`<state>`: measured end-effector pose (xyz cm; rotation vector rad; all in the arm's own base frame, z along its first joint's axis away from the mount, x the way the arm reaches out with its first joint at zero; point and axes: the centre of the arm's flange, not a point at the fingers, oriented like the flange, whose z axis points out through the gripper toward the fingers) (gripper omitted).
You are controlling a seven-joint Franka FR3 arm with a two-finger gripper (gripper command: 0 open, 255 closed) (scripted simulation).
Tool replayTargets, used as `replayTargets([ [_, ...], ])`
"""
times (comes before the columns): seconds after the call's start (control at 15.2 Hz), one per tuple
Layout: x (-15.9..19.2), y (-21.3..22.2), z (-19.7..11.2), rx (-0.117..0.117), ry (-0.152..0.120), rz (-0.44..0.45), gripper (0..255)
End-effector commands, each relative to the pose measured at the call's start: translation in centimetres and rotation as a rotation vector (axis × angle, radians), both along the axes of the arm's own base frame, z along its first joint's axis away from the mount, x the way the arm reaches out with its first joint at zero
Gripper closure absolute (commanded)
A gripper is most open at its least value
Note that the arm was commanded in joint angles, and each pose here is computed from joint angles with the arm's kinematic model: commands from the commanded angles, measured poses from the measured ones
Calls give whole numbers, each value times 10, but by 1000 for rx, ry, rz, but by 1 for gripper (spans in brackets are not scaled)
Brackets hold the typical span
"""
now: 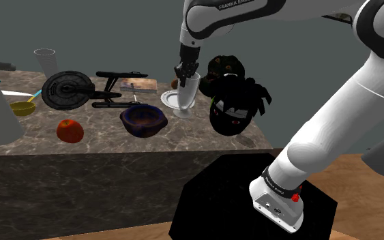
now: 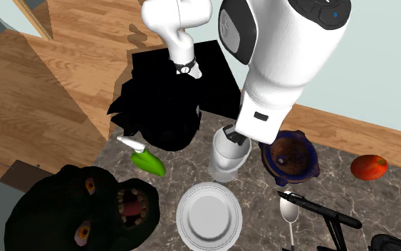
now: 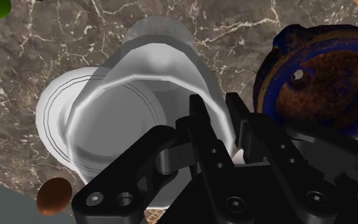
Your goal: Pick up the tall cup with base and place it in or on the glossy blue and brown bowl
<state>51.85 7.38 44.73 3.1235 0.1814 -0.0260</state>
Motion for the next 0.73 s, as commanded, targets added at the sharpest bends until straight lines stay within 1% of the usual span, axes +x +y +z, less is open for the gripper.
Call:
replayTargets([
  [0.0,0,1,10,0,-1,0,255],
  [0.66,0,1,63,0,-1,0,255],
])
